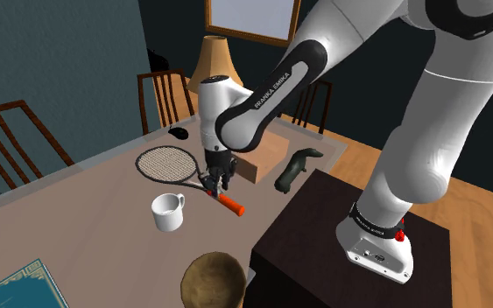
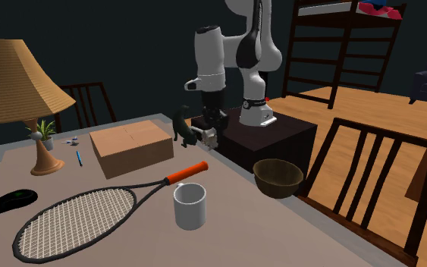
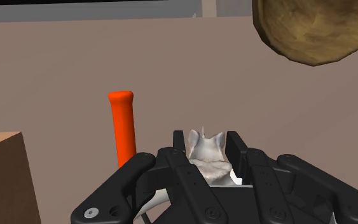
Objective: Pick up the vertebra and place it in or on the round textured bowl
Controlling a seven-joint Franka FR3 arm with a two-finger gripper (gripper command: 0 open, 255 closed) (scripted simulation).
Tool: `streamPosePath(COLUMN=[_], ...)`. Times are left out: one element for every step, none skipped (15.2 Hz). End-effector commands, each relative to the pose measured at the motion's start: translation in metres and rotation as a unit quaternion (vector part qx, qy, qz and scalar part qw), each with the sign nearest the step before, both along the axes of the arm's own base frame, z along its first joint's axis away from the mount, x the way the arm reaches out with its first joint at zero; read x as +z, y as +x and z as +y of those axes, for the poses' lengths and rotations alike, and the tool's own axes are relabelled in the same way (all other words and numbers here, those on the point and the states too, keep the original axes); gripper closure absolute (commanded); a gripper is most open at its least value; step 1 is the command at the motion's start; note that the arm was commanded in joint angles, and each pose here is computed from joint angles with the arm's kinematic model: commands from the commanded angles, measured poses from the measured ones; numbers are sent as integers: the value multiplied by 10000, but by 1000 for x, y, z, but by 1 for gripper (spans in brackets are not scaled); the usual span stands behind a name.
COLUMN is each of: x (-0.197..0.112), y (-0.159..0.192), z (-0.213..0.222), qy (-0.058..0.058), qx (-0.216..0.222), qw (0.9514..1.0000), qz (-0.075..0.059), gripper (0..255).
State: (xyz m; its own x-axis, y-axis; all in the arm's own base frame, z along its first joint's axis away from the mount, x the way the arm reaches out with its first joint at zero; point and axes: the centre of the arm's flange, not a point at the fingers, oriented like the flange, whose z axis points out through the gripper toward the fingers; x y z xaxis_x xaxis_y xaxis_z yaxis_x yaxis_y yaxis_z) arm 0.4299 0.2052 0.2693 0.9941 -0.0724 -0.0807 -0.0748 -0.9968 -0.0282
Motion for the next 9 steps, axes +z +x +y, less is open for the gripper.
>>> streamPosePath(x=[0, 1, 1, 1, 1, 1, 2, 2, 2], y=[-13, -22, -31, -40, -49, -58, -67, -76, -85], z=[15, 24, 34, 44, 53, 63, 73, 82, 92], qy=[0, 0, 0, 0, 0, 0, 0, 0, 0], qx=[0, 0, 0, 0, 0, 0, 0, 0, 0], qw=[10000, 10000, 10000, 10000, 10000, 10000, 10000, 10000, 10000], qz=[2, 2, 2, 2, 2, 2, 2, 2, 2], gripper=[255, 255, 255, 255, 255, 255, 255, 255, 255])
